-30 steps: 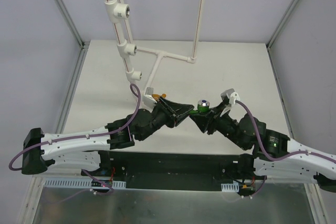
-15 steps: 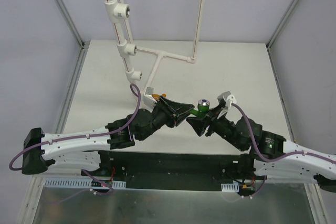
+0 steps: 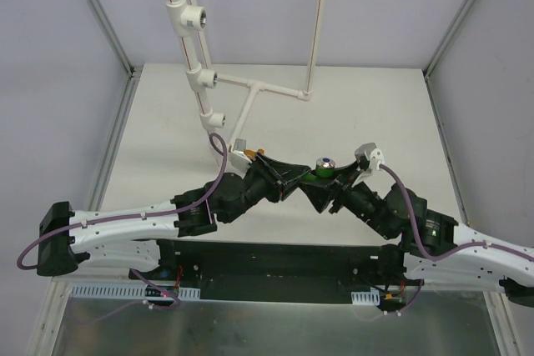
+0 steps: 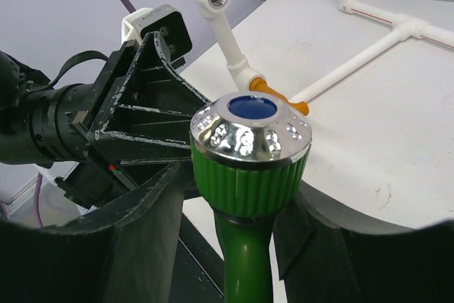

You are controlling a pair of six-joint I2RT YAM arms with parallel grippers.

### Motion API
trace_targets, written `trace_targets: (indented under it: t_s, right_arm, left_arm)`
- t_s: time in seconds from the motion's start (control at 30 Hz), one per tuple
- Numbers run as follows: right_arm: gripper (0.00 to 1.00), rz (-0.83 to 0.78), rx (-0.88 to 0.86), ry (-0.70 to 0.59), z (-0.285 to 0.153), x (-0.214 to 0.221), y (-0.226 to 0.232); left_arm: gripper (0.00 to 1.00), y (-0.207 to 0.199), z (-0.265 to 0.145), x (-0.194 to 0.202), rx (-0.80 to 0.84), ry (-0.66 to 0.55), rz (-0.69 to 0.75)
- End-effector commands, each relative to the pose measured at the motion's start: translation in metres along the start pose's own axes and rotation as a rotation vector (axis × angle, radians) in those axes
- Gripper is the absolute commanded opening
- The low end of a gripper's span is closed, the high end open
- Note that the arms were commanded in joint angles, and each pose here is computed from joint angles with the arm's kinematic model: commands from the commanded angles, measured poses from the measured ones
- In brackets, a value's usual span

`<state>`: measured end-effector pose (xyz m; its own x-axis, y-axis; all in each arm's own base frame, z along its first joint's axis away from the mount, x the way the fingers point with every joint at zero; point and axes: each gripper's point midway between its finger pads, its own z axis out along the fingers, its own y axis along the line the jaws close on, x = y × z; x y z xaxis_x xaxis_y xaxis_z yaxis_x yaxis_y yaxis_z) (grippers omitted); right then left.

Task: Install the water faucets
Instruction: Pick up the water faucet from the center of the board.

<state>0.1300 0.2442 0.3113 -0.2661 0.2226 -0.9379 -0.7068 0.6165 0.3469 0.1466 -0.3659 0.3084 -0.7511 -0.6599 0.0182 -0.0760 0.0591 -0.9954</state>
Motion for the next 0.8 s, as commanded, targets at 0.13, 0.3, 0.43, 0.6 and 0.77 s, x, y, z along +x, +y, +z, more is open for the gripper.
trace_targets:
  t_s: [0.13,0.3,0.43,0.6,0.77]
  right_arm:
    - [0.55,0.006,-0.019,-0.040,0.005,-0.009,0.006]
    - [0.55,0.003,0.000,-0.050,0.007,-0.008,0.003]
    - [0.55,-0.003,0.021,-0.047,0.008,-0.005,-0.001]
    - [0.55,0.005,0.013,-0.044,0.004,-0.003,-0.002]
    - [0.55,0.005,0.014,-0.033,-0.001,-0.002,-0.005]
  left_arm:
    - [0.00,-0.047,-0.002,0.008,0.119,0.036,-0.067]
    - [0.00,-0.049,-0.002,0.011,0.121,0.047,-0.068]
    - [0.00,-0.050,-0.001,0.011,0.124,0.049,-0.069]
    - [0.00,-0.049,-0.003,0.008,0.124,0.037,-0.065]
    - [0.00,-0.049,-0.006,0.004,0.126,0.024,-0.056]
